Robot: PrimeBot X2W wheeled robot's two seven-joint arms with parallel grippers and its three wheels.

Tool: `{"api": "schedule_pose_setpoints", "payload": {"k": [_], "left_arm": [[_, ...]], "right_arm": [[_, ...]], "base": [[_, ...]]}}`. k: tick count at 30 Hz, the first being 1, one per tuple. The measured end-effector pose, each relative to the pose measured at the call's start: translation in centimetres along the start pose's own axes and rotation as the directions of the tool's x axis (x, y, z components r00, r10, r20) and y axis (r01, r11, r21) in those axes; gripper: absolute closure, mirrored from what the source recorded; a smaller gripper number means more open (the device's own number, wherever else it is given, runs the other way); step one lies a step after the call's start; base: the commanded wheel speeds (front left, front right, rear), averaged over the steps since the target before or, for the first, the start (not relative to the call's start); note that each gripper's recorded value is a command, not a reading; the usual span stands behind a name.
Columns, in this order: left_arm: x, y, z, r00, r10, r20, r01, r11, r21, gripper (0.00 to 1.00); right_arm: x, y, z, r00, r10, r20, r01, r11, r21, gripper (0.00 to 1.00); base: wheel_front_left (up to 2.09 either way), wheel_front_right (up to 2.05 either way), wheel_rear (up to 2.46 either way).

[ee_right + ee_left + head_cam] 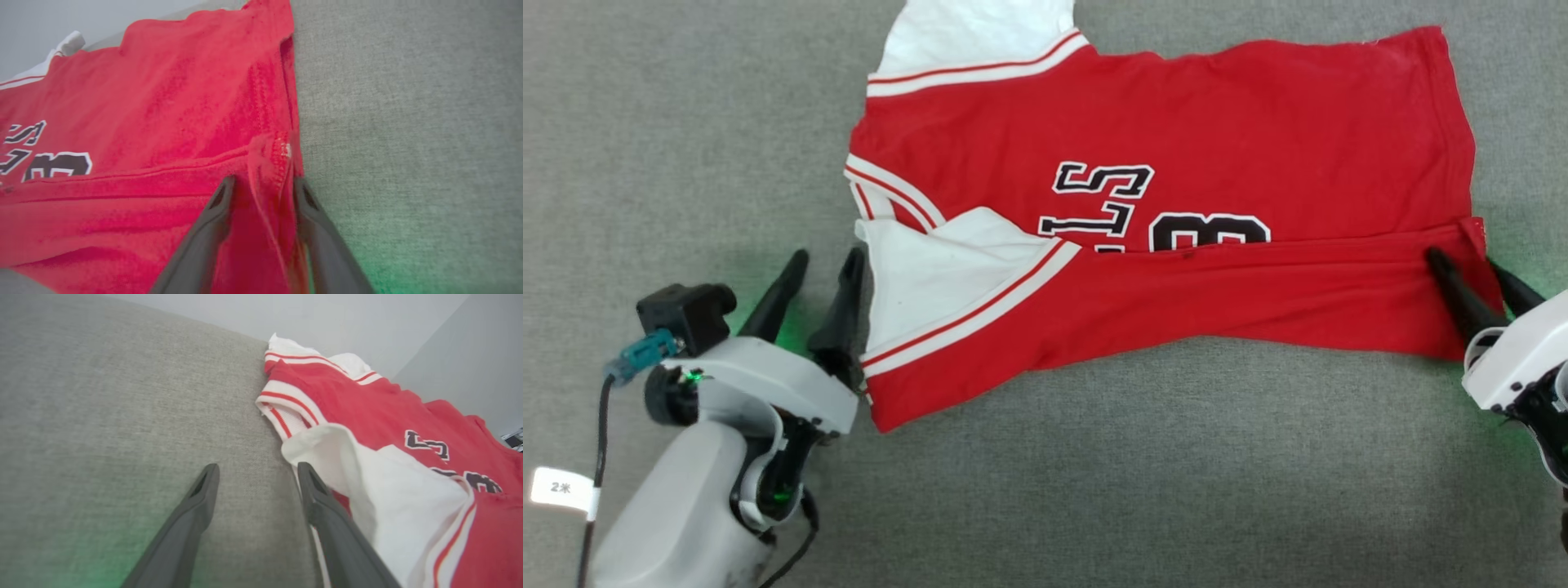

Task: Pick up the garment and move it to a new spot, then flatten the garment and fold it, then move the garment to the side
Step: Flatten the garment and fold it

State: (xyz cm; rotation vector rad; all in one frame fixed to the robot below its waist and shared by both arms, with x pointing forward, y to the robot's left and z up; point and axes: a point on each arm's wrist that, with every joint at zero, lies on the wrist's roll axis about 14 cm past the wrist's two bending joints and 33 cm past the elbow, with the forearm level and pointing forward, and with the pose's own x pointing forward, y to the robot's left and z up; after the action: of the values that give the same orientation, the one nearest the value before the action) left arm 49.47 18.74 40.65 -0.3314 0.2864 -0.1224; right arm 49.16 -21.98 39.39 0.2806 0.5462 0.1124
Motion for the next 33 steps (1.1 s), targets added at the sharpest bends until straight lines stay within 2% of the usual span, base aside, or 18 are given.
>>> {"api": "schedule_pose_setpoints", "payload": {"k": [9,17,21,33], "left_arm": [[-3.3,0.5,2.5,0.997,0.067,-0.036,-0.064,0.995,0.080,0.00],[-6.8,-2.3,-1.1,0.955,0.049,-0.293,-0.021,0.995,0.098,0.00],[-7.1,-4.1,-1.5,0.946,0.011,-0.323,0.009,0.998,0.060,0.00],[-6.3,-4.7,-4.6,0.908,-0.018,-0.418,0.023,1.000,0.006,0.00]], "right_arm": [[-1.7,0.0,1.1,0.998,0.005,0.065,-0.006,1.000,0.003,0.00],[-2.2,0.7,2.1,0.995,0.028,0.099,-0.027,1.000,-0.013,0.00],[-2.2,1.0,2.0,0.995,0.033,0.095,-0.030,0.999,-0.026,0.00],[-2.1,1.5,1.4,0.996,0.043,0.072,-0.041,0.998,-0.039,0.00]], "base": [[0.00,0.00,0.00],[0.00,0.00,0.00],[0.00,0.00,0.00],[0.00,0.00,0.00]]}}
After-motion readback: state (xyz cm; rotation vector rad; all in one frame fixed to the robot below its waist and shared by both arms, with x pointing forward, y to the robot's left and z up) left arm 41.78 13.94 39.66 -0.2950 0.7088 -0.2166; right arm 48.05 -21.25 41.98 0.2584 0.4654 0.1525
